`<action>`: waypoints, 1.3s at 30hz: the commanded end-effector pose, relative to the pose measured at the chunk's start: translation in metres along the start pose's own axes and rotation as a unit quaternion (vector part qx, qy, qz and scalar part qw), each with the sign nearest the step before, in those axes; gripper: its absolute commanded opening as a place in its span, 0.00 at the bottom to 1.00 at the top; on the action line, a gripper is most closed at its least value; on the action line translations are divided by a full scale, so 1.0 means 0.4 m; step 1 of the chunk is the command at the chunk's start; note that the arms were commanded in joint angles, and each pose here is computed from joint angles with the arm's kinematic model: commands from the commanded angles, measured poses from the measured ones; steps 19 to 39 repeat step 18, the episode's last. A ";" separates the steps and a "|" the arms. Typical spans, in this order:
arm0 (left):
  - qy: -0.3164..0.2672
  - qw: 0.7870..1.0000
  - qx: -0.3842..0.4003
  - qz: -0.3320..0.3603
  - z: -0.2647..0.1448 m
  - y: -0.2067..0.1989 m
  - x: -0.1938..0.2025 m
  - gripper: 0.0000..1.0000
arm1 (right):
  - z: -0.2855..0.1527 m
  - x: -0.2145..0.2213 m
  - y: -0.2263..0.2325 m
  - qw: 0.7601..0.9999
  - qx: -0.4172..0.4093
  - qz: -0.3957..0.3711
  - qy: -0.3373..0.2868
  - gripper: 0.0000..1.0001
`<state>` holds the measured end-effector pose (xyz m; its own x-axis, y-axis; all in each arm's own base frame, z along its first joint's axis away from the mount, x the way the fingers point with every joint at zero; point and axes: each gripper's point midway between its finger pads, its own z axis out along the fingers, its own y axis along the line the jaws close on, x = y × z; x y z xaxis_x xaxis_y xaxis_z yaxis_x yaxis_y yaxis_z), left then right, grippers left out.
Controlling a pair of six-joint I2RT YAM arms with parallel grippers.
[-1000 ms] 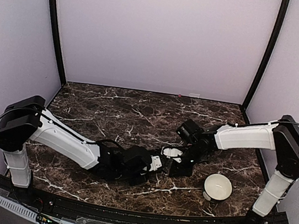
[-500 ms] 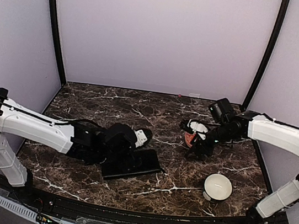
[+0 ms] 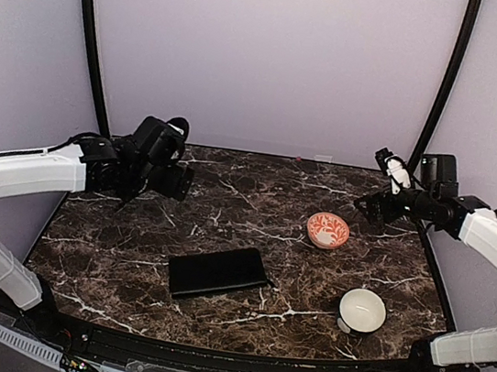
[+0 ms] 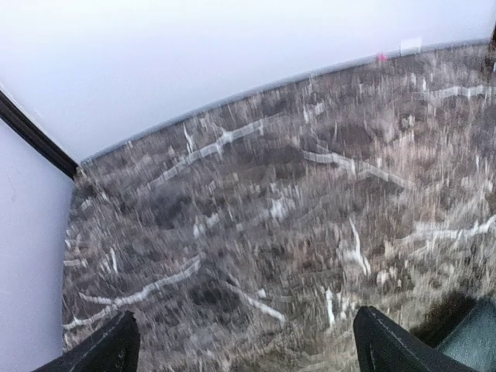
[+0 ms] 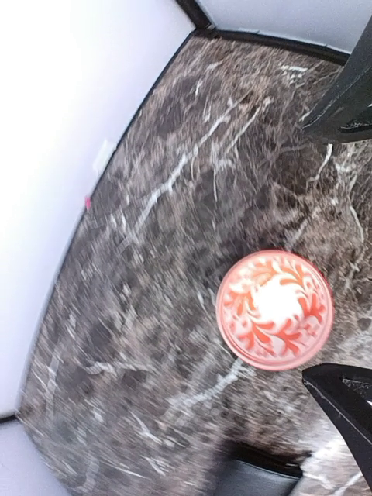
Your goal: Sort the hair-cutting tools
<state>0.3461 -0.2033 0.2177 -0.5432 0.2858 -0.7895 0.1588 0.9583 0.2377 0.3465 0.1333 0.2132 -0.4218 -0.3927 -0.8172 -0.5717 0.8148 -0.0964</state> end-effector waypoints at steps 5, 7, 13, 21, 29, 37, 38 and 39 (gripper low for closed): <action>-0.237 0.962 -0.119 -0.060 -0.120 0.194 -0.126 0.99 | -0.102 -0.146 -0.194 0.966 0.181 0.116 -0.141 1.00; -0.239 0.962 -0.119 -0.050 -0.113 0.209 -0.105 0.99 | -0.076 -0.116 -0.191 0.966 0.180 0.116 -0.141 1.00; -0.169 0.978 -0.122 -0.009 -0.049 0.205 -0.066 0.99 | -0.075 -0.116 -0.197 0.967 0.191 0.097 -0.138 1.00; -0.159 0.980 -0.116 -0.016 -0.034 0.194 -0.059 0.99 | -0.066 -0.103 -0.156 0.976 0.149 0.080 -0.135 1.00; -0.159 0.980 -0.116 -0.016 -0.034 0.194 -0.059 0.99 | -0.066 -0.103 -0.156 0.976 0.149 0.080 -0.135 1.00; -0.159 0.980 -0.116 -0.016 -0.034 0.194 -0.059 0.99 | -0.066 -0.103 -0.156 0.976 0.149 0.080 -0.135 1.00; -0.159 0.980 -0.116 -0.016 -0.034 0.194 -0.059 0.99 | -0.066 -0.103 -0.156 0.976 0.149 0.080 -0.135 1.00; -0.159 0.980 -0.116 -0.016 -0.034 0.194 -0.059 0.99 | -0.066 -0.103 -0.156 0.976 0.149 0.080 -0.135 1.00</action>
